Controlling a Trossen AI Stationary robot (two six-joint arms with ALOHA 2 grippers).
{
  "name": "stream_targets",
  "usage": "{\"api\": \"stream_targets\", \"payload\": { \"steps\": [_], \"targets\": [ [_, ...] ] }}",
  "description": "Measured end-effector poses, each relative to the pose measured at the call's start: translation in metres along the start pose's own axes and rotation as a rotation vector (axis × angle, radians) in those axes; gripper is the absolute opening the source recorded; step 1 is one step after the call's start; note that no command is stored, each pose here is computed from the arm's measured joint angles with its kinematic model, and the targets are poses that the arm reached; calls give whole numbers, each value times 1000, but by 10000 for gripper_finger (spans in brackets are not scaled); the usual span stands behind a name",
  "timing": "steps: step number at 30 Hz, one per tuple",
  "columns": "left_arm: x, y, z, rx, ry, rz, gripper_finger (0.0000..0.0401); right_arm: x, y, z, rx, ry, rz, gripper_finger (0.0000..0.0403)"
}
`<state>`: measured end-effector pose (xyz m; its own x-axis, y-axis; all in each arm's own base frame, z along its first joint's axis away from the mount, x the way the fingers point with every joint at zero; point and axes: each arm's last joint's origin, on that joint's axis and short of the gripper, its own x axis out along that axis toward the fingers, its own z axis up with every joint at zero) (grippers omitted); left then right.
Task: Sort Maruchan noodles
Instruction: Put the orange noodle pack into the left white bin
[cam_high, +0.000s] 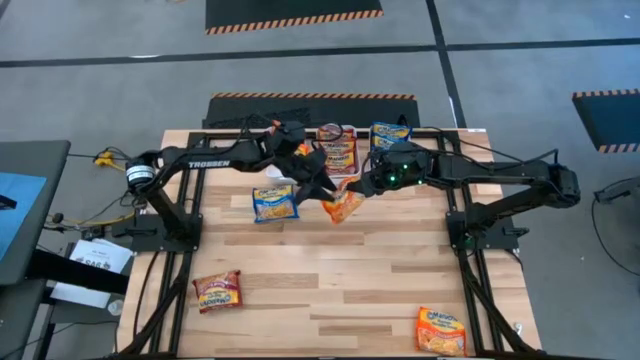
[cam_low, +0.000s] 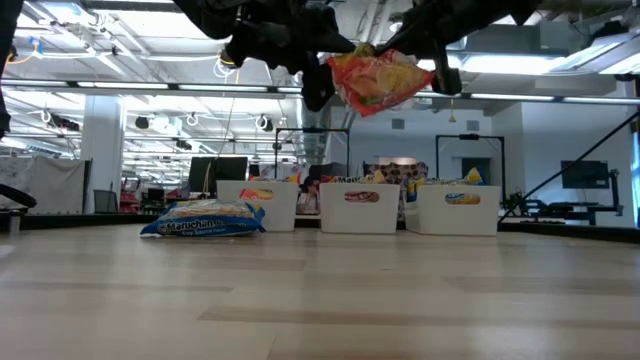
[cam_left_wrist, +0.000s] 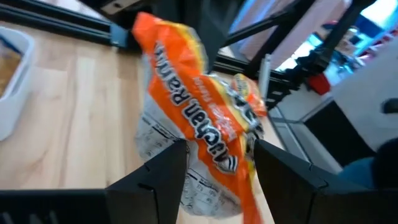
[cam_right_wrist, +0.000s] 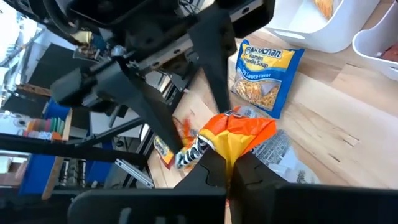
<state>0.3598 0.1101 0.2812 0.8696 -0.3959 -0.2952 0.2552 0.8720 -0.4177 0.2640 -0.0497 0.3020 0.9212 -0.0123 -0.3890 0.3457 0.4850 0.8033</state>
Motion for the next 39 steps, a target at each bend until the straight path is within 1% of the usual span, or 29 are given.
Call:
{"api": "stream_targets", "payload": {
  "steps": [3, 5, 7, 10, 13, 17, 19, 21, 23, 26, 27, 31, 36, 39],
  "targets": [
    [0, 1, 0, -19, -9, 57, 181, 0, 1, 0, 10, -1, 3, 6],
    [-1, 3, 1, -51, -18, 70, 181, 0, 2, -2, 10, 1, 5, 6],
    [-1, 3, 1, -72, -17, 58, 181, 1, 2, -2, 8, -10, 3, 6],
    [-1, 1, 1, -72, -14, 35, 181, 1, 4, 0, 3, -36, 21, 6],
    [1, -1, 1, -65, -15, 34, 180, 1, 7, 1, -1, -51, 44, 6],
    [1, -1, 1, -64, -16, 40, 174, 1, 6, 1, -1, -59, 38, 6],
    [1, -1, 1, -59, -19, 44, 158, 1, 7, 1, 5, -64, 39, 6],
    [1, -1, 2, -55, -22, 45, 131, 1, 7, 1, 5, -66, 41, 6],
    [1, -1, 2, -39, -23, 47, 95, 1, 7, 1, 5, -67, 42, 6],
    [1, -1, 1, -14, -21, 48, 30, 1, 7, 2, 4, -68, 46, 6],
    [1, -1, 1, -10, -21, 48, 16, 1, 7, 2, 4, -69, 46, 6],
    [-2, 2, 2, -6, -24, 39, 3, 1, 8, 2, -22, -70, 47, 17],
    [-4, 5, 3, -13, -26, 29, 0, 0, 8, 2, -65, -74, 46, 59],
    [-4, 5, 3, -6, -26, 28, 0, 0, 8, 3, -67, -77, 45, 84]
  ]
}}
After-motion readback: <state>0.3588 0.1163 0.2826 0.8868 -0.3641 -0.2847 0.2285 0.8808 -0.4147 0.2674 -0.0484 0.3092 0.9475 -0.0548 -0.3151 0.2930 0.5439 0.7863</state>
